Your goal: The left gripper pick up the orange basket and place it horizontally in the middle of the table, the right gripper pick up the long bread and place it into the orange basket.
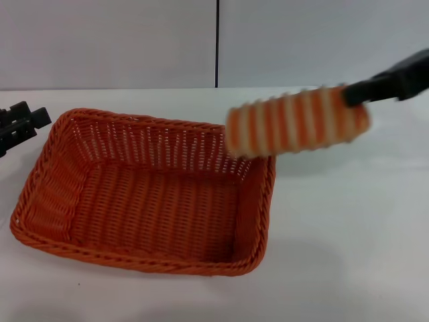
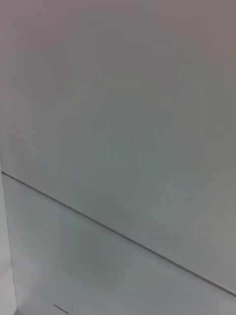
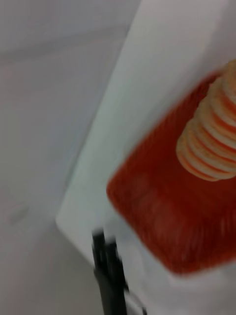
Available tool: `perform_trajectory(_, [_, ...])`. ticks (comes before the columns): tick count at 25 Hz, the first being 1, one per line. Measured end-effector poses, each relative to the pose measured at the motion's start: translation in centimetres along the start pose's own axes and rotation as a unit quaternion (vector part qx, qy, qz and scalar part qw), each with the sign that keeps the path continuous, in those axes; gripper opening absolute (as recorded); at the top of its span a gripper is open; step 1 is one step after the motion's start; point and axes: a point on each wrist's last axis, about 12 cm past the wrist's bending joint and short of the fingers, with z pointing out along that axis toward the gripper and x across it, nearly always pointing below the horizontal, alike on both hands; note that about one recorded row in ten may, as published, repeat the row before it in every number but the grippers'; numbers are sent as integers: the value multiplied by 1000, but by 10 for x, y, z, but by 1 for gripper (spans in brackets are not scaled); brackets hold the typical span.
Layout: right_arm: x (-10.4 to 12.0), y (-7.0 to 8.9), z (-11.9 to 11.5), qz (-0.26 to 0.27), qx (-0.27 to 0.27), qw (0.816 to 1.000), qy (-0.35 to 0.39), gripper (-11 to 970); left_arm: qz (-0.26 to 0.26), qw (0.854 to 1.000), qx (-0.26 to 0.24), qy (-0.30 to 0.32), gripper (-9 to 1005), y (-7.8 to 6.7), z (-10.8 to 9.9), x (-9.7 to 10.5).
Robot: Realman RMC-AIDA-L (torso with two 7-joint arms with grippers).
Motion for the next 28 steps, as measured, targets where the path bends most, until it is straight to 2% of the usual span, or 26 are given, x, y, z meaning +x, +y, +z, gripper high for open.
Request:
perform_trajectory(5, [-14,4,44,-13,-85,996,22,14,0,1000,2,-1,604,0,2,-1])
perform_trajectory(9, [-17,0,72,-18,-109,993,37,15,-1,1000,3,-1,604,-1,3,-1])
perform_trajectory(12, [-16,-5,84,-31,-117,992,31,15,-1,1000,4,-1,604,-1,3,-1])
perform_trajectory(18, [-9,-6,92,-93,-162,982,-18,14,-3,1000,5,-1,604,-1,2,0])
perform_trajectory(24, [-6,-6,87,-100,-179,977,-51,123,-6,1000,3,-1,604,-1,0,1])
perform_trajectory(28, [2,-9,79,-101,-166,979,-58,291,-6,1000,3,-1,604,-1,0,2])
